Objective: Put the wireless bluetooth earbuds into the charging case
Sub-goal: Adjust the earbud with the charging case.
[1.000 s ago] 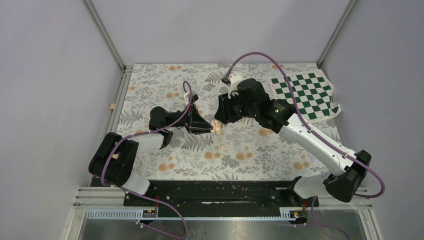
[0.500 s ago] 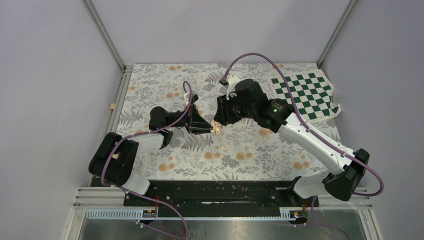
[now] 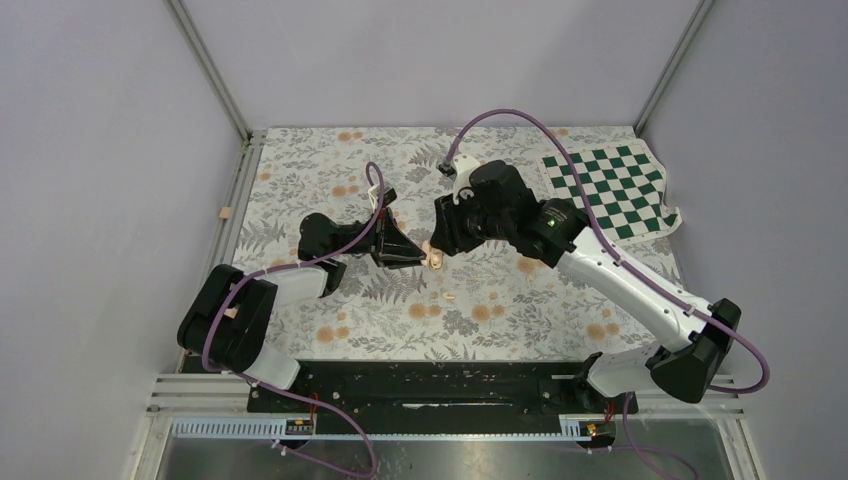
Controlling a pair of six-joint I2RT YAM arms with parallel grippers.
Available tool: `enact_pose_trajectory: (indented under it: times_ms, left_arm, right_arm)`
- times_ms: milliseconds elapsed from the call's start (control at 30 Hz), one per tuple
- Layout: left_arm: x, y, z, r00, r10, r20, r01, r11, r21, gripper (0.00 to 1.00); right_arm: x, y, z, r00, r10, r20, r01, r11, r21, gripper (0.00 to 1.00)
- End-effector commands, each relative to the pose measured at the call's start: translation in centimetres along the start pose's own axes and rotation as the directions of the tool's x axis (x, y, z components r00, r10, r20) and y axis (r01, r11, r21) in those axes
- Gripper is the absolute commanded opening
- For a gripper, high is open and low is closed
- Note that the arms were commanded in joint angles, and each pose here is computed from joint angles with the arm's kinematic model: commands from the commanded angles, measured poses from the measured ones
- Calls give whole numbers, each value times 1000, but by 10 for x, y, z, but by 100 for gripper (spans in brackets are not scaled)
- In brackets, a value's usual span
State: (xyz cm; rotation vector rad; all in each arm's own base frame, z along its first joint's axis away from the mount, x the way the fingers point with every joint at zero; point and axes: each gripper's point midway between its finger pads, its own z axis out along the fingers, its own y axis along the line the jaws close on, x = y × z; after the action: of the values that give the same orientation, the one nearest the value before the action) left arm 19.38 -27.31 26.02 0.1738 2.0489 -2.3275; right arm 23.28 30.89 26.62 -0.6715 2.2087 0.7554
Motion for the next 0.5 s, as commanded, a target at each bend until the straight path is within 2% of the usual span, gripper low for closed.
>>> enact_pose_trajectory:
  times_ms: [0, 233, 467]
  left_arm:
    - [0, -15, 0, 995, 100, 2, -100, 994, 35, 0]
    - [0, -16, 0, 995, 105, 2, -105, 994, 36, 0]
    - [0, -15, 0, 995, 103, 0, -103, 994, 35, 0]
  right_arm:
    - [7, 3, -13, 999, -28, -20, 28, 1000, -4, 42]
    - [9, -8, -14, 1000, -27, -9, 28, 999, 47, 42]
    - [-5, 9, -25, 999, -25, 34, 26, 999, -20, 42]
